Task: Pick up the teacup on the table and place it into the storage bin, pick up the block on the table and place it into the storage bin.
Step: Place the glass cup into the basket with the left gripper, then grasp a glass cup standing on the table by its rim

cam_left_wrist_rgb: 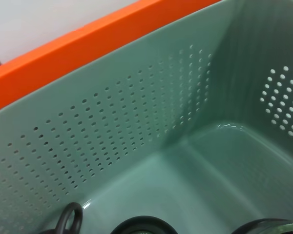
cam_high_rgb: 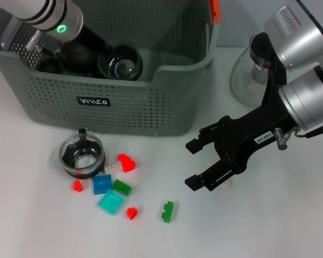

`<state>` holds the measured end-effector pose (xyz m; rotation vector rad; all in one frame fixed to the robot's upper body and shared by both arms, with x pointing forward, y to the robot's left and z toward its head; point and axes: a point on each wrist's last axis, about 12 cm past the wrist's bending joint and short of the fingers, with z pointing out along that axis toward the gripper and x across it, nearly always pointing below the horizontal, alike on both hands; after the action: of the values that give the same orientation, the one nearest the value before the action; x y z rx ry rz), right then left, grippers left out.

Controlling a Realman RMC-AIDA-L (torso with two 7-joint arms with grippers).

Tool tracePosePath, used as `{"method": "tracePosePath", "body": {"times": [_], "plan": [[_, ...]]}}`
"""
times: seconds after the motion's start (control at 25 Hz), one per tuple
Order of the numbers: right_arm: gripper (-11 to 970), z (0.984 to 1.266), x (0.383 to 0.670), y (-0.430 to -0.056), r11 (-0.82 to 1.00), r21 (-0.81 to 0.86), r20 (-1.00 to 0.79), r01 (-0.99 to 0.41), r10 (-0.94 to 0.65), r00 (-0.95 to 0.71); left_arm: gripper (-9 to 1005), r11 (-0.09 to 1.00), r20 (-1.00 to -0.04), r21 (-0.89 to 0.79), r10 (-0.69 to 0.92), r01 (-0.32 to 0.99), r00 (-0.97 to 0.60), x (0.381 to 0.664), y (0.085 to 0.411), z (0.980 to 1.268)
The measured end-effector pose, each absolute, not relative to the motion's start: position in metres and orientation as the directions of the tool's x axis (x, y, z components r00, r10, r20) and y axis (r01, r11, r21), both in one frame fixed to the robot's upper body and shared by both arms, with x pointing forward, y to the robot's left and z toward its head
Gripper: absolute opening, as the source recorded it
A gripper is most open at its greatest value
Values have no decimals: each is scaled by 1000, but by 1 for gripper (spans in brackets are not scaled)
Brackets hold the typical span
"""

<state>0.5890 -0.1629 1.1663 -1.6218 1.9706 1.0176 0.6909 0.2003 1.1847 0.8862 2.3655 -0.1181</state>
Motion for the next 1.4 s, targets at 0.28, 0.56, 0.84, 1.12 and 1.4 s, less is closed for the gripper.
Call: {"method": "tracePosePath", "body": {"times": [0.28, 0.56, 0.84, 1.12, 1.4], "plan": [[945, 1166, 589, -163, 66, 286, -695, -956, -672, -255, 61, 764, -565, 125, 579, 633, -587, 689, 198, 1183], [944, 1166, 589, -163, 67, 287, -695, -956, -672, -256, 183, 759, -562, 129, 586, 639, -584, 688, 197, 1182], [944, 1165, 588, -164, 70, 289, -695, -955, -671, -260, 373, 765, -569, 126, 577, 632, -586, 688, 199, 1185], [944, 1169, 589, -169, 62, 281, -724, -958, -642, -253, 609, 796, -643, 141, 525, 589, -557, 676, 225, 1243], [944, 1175, 590, -173, 42, 270, -754, -962, -612, -238, 689, 766, -661, 24, 494, 642, -564, 629, 250, 1282]]}}
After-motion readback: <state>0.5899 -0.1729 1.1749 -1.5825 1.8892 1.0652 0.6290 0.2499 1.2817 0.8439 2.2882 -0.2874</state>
